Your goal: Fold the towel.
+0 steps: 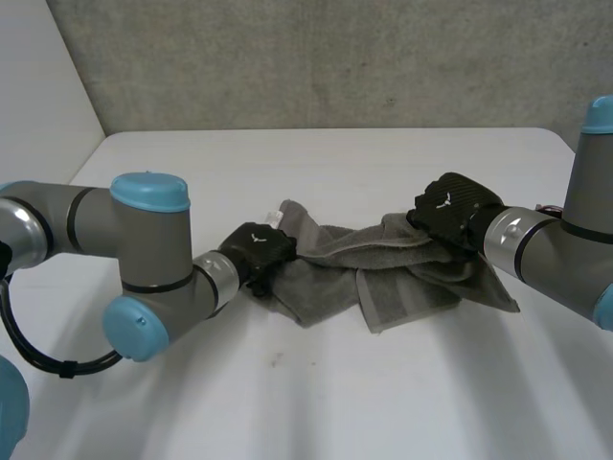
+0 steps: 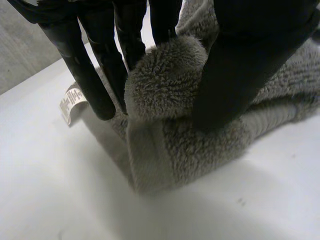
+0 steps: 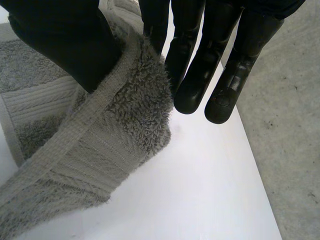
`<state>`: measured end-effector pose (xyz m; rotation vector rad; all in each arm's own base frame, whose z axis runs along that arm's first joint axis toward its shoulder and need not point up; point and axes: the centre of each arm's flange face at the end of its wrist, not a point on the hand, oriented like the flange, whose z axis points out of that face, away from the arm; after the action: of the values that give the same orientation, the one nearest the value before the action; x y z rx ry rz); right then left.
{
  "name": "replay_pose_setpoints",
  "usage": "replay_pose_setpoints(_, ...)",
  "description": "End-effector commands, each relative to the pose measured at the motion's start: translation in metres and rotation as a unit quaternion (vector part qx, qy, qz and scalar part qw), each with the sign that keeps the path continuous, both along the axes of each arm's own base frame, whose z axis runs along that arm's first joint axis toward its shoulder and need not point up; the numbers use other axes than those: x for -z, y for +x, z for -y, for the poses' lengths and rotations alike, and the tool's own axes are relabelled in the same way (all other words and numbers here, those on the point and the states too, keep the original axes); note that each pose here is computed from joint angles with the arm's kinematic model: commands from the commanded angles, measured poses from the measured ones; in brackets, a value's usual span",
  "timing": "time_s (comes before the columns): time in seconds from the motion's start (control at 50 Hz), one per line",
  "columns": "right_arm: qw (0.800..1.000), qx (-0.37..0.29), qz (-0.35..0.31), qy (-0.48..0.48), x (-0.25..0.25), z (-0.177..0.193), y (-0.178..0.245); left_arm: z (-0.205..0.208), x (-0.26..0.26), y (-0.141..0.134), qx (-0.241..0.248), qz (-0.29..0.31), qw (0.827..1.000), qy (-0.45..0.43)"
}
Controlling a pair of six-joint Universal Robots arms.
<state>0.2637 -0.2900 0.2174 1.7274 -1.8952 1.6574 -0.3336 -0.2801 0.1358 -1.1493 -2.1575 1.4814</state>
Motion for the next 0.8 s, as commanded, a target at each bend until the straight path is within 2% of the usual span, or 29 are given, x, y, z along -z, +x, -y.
replay_pose_setpoints(0.02, 1.000, 0.000, 0.000, -0.005, 0.005, 0.005, 0.002, 0.000, -0.012, -0.003, -0.005, -0.018, 1.000, -0.007)
replay_pose_setpoints(0.14, 1.000, -0.002, 0.004, -0.017, 0.004, 0.013, 0.005, 0.015, -0.026, -0.009, -0.010, -0.032, 0.998, -0.045)
replay_pose_setpoints(0.2, 0.998, 0.000, 0.020, -0.066, -0.011, 0.029, 0.011, 0.038, -0.047, -0.010, -0.038, -0.049, 0.993, -0.096)
replay_pose_setpoints(0.24, 0.981, 0.024, 0.064, -0.179, -0.049, 0.059, 0.017, 0.068, -0.091, -0.010, -0.087, -0.075, 0.974, -0.194)
replay_pose_setpoints(0.26, 0.981, 0.024, 0.064, -0.180, -0.049, 0.059, 0.017, 0.069, -0.092, -0.010, -0.087, -0.076, 0.974, -0.194)
replay_pose_setpoints(0.28, 0.961, 0.049, 0.100, -0.255, -0.079, 0.074, 0.018, 0.085, -0.122, -0.004, -0.119, -0.088, 0.956, -0.255)
replay_pose_setpoints(0.3, 0.960, 0.049, 0.100, -0.256, -0.079, 0.074, 0.018, 0.085, -0.123, -0.004, -0.119, -0.088, 0.955, -0.255)
replay_pose_setpoints(0.34, 0.897, 0.088, 0.194, -0.388, -0.142, 0.087, 0.015, 0.105, -0.186, 0.011, -0.177, -0.122, 0.906, -0.364)
replay_pose_setpoints(0.36, 0.896, 0.088, 0.195, -0.389, -0.143, 0.087, 0.014, 0.105, -0.187, 0.011, -0.177, -0.123, 0.906, -0.364)
replay_pose_setpoints(0.38, 0.864, 0.091, 0.239, -0.434, -0.170, 0.086, 0.011, 0.106, -0.219, 0.018, -0.197, -0.149, 0.878, -0.409)
replay_pose_setpoints(0.4, 0.845, 0.083, 0.264, -0.458, -0.185, 0.081, 0.009, 0.101, -0.244, 0.023, -0.209, -0.174, 0.857, -0.438)
replay_pose_setpoints(0.42, 0.844, 0.083, 0.265, -0.458, -0.185, 0.081, 0.009, 0.101, -0.244, 0.023, -0.209, -0.174, 0.857, -0.438)
replay_pose_setpoints(0.44, 0.842, 0.072, 0.275, -0.458, -0.188, 0.077, 0.010, 0.095, -0.253, 0.022, -0.210, -0.188, 0.849, -0.447)
replay_pose_setpoints(0.48, 0.849, 0.058, 0.275, -0.446, -0.183, 0.075, 0.012, 0.090, -0.253, 0.022, -0.208, -0.193, 0.850, -0.443)
replay_pose_setpoints(0.5, 0.862, 0.040, 0.268, -0.429, -0.172, 0.071, 0.015, 0.086, -0.242, 0.022, -0.204, -0.185, 0.861, -0.427)
replay_pose_setpoints(0.52, 0.862, 0.040, 0.268, -0.429, -0.172, 0.071, 0.015, 0.086, -0.242, 0.022, -0.204, -0.185, 0.861, -0.427)
replay_pose_setpoints(0.56, 0.893, 0.008, 0.245, -0.377, -0.143, 0.064, 0.021, 0.075, -0.214, 0.025, -0.199, -0.156, 0.884, -0.392)
replay_pose_setpoints(0.58, 0.894, 0.008, 0.244, -0.377, -0.142, 0.064, 0.021, 0.075, -0.213, 0.025, -0.199, -0.155, 0.884, -0.392)
replay_pose_setpoints(0.62, 0.929, -0.015, 0.216, -0.300, -0.105, 0.057, 0.023, 0.068, -0.171, 0.032, -0.199, -0.119, 0.908, -0.350)
replay_pose_setpoints(0.64, 0.929, -0.015, 0.216, -0.300, -0.105, 0.057, 0.023, 0.068, -0.170, 0.032, -0.199, -0.119, 0.908, -0.350)
replay_pose_setpoints(0.66, 0.945, -0.019, 0.200, -0.257, -0.085, 0.054, 0.022, 0.064, -0.145, 0.034, -0.198, -0.100, 0.917, -0.330)
replay_pose_setpoints(0.68, 0.945, -0.019, 0.200, -0.257, -0.085, 0.054, 0.022, 0.064, -0.145, 0.034, -0.198, -0.100, 0.918, -0.330)
replay_pose_setpoints(0.72, 0.971, -0.017, 0.171, -0.164, -0.044, 0.045, 0.019, 0.051, -0.094, 0.042, -0.193, -0.062, 0.937, -0.285)
replay_pose_setpoints(0.74, 0.971, -0.016, 0.171, -0.164, -0.044, 0.045, 0.019, 0.051, -0.094, 0.042, -0.193, -0.062, 0.937, -0.285)
replay_pose_setpoints(0.78, 0.989, -0.004, 0.134, -0.062, 0.003, 0.033, 0.014, 0.036, -0.053, 0.048, -0.177, -0.029, 0.952, -0.247)
replay_pose_setpoints(0.8, 0.989, -0.004, 0.134, -0.061, 0.004, 0.033, 0.014, 0.036, -0.053, 0.048, -0.177, -0.029, 0.952, -0.247)
